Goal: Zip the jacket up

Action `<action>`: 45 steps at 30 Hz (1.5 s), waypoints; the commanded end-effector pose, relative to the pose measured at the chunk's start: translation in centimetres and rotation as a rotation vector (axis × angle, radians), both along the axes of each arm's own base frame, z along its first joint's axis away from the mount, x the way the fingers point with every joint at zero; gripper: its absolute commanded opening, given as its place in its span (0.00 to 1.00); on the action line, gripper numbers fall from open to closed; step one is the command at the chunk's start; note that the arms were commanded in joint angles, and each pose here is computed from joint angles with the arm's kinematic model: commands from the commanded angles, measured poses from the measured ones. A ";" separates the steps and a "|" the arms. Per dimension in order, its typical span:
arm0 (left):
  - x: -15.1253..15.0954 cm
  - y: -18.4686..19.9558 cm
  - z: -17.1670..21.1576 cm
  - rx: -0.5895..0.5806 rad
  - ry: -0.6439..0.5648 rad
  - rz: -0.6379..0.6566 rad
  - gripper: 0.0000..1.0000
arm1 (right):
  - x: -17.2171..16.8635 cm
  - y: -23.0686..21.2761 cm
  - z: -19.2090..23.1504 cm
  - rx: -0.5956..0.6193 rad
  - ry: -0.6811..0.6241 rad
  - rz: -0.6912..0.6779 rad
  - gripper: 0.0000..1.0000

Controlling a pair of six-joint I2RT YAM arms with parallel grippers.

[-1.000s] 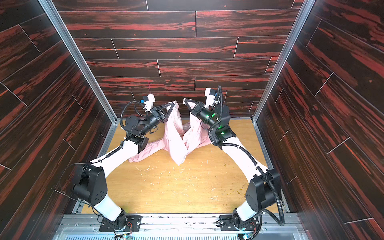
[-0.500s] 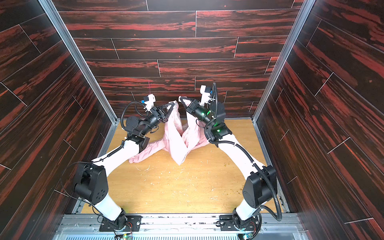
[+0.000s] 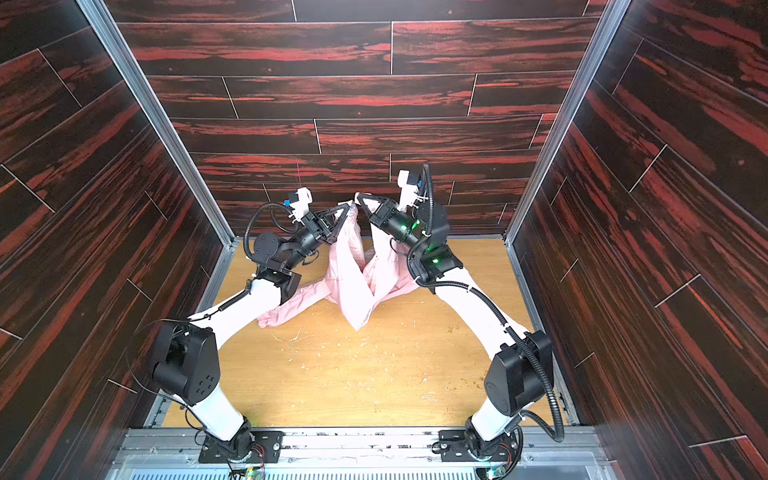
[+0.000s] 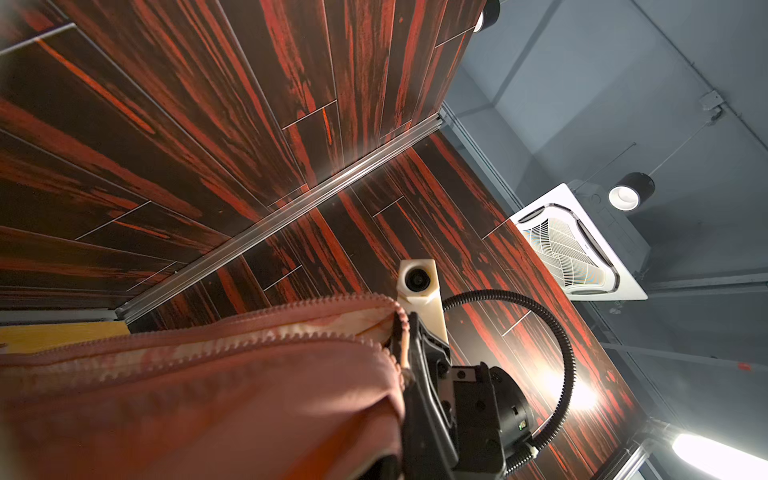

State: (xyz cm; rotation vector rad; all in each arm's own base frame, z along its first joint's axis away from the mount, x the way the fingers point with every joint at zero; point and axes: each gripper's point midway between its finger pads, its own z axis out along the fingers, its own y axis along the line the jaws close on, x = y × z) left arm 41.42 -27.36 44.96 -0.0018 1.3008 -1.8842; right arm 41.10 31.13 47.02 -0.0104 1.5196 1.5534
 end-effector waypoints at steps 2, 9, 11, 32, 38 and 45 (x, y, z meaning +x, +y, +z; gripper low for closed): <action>-1.8 0.5 3.4 -0.052 -0.111 -0.013 0.00 | 0.2 0.5 0.8 0.020 -0.024 -0.003 0.00; -1.8 0.5 3.2 -0.051 -0.107 -0.010 0.00 | -0.1 0.7 0.9 0.021 -0.023 0.005 0.00; -1.8 0.6 3.1 -0.051 -0.105 -0.007 0.00 | -0.2 0.7 0.9 0.020 -0.022 0.006 0.00; -1.8 0.6 2.5 -0.037 -0.097 -0.004 0.00 | -0.9 0.4 0.7 0.010 -0.010 -0.009 0.00; -1.9 0.5 2.2 -0.022 -0.090 -0.006 0.00 | -1.1 0.2 0.9 0.005 -0.021 -0.014 0.00; -1.9 0.4 1.9 -0.008 -0.087 -0.002 0.00 | -1.5 0.3 0.9 -0.003 -0.025 -0.004 0.00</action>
